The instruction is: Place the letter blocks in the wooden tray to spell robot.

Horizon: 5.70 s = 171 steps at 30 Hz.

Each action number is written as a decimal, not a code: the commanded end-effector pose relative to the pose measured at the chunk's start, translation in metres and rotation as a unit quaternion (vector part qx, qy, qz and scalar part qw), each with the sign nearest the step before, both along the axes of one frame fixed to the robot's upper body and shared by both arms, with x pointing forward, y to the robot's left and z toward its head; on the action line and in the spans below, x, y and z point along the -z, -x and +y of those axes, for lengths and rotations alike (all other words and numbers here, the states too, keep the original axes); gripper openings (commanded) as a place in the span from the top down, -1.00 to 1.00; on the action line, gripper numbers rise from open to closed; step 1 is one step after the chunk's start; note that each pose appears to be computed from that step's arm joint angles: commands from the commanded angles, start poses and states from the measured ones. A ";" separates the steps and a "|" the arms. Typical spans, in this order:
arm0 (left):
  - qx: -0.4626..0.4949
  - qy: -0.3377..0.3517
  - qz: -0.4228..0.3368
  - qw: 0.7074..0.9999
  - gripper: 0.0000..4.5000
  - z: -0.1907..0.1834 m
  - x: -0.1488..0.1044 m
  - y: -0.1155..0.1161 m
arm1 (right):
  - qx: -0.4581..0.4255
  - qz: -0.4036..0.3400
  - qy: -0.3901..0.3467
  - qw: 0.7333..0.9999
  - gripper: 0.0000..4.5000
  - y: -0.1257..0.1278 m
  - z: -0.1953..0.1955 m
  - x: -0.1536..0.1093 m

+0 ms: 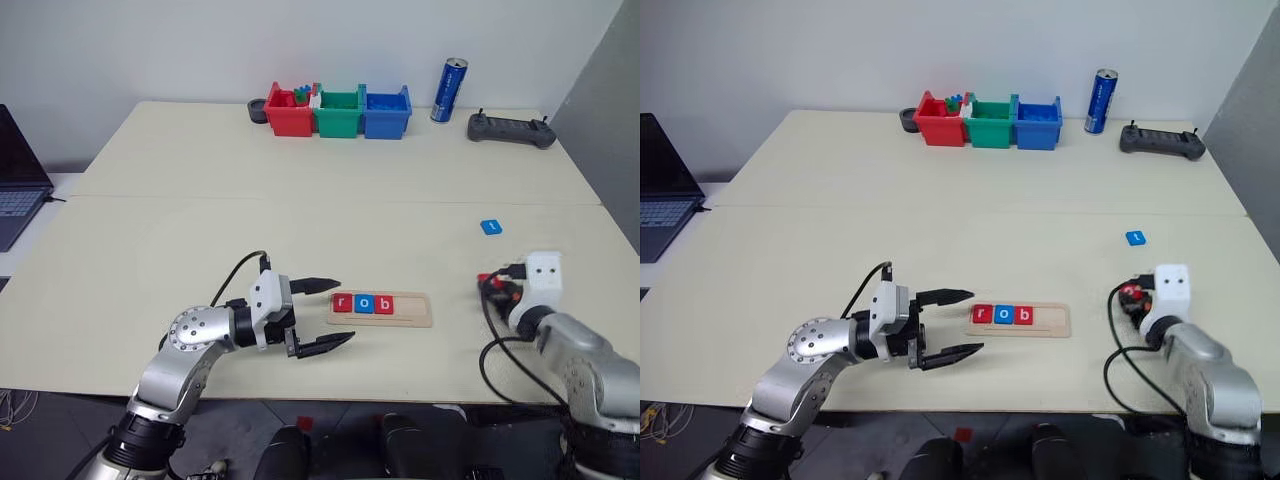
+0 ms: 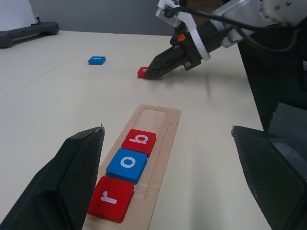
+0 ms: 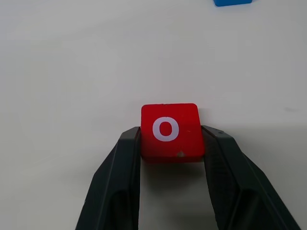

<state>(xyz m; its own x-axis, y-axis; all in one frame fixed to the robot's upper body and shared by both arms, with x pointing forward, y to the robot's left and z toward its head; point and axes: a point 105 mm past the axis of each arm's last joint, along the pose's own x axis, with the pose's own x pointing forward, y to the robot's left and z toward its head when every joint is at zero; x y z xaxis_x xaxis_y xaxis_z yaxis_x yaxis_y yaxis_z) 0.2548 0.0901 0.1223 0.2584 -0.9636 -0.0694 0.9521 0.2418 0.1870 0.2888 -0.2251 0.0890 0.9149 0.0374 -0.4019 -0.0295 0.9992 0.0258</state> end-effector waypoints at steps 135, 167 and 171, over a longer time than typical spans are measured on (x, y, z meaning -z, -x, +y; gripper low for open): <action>0.006 -0.005 -0.035 0.999 -1.00 -0.002 -0.013 -0.002 | -0.616 -0.057 0.139 0.773 -0.98 -0.024 0.089 -0.030; -0.009 0.013 -0.048 0.999 -1.00 -0.005 -0.020 -0.012 | -0.197 -0.133 0.158 0.959 0.80 -0.065 -0.026 -0.057; 0.001 0.013 -0.051 0.999 -1.00 -0.008 -0.022 -0.016 | -0.111 -0.131 0.140 0.975 0.27 -0.075 -0.035 -0.055</action>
<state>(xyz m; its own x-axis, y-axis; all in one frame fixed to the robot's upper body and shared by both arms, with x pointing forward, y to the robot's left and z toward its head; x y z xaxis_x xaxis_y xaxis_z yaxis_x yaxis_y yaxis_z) 0.2697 0.0844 0.1353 0.2717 -0.9616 -0.0380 0.9372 0.2554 0.2375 0.3588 -0.2539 0.1252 0.9422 0.2325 -0.2413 -0.2967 0.9135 -0.2784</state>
